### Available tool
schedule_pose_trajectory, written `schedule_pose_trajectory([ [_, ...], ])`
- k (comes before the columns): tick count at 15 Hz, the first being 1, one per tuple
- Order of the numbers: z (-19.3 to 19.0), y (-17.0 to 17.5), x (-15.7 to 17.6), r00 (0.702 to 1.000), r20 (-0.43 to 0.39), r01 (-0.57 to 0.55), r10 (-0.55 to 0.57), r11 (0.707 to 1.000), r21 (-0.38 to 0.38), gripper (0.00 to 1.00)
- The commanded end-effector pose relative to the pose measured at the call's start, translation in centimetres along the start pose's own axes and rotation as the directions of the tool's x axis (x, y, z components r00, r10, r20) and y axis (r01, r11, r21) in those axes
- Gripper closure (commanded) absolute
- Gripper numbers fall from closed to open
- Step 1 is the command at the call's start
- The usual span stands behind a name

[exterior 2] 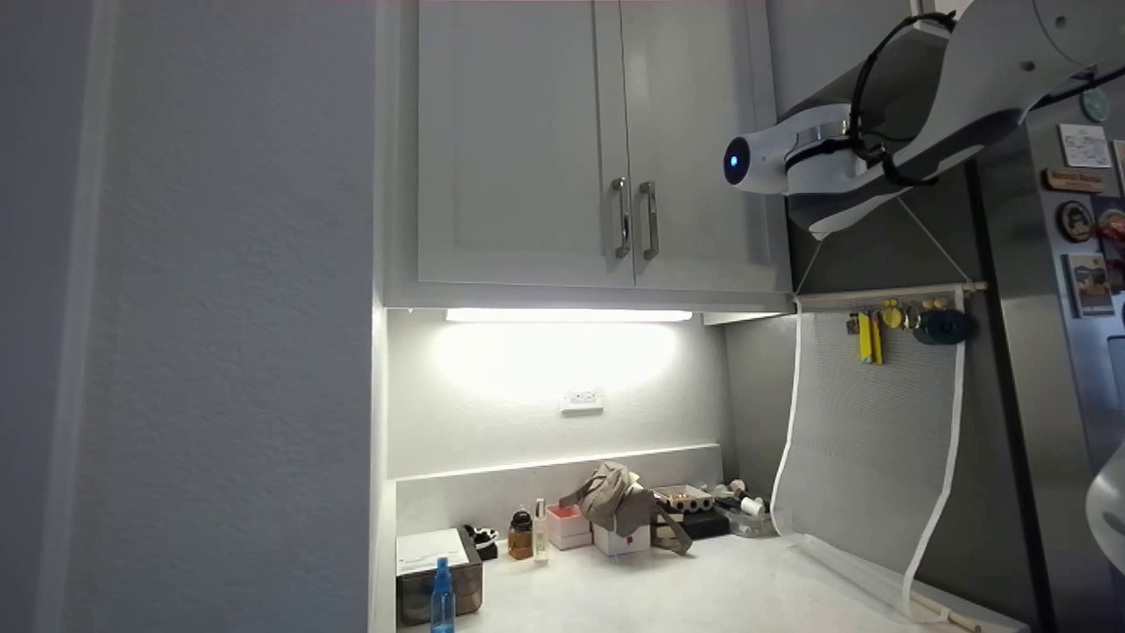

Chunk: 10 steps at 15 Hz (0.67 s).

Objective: Take the net from the fridge and put it on the countertop

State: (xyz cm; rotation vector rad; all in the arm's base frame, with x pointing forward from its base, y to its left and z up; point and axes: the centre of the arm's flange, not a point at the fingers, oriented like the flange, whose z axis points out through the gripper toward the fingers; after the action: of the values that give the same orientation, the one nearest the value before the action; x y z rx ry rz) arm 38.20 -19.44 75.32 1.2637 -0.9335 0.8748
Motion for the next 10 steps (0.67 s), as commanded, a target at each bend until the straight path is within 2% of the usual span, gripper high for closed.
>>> schedule_pose_trajectory([
  [1, -1.3, 1.2, 2.7, 0.997, -0.04, -0.062, 0.062, 0.998, 0.008, 1.0],
  [5, -2.8, 2.0, 4.7, 0.992, -0.065, -0.103, 0.104, 0.994, 0.026, 1.0],
  [10, -4.0, 1.5, 5.3, 0.99, -0.068, -0.117, 0.12, 0.992, 0.043, 1.0],
])
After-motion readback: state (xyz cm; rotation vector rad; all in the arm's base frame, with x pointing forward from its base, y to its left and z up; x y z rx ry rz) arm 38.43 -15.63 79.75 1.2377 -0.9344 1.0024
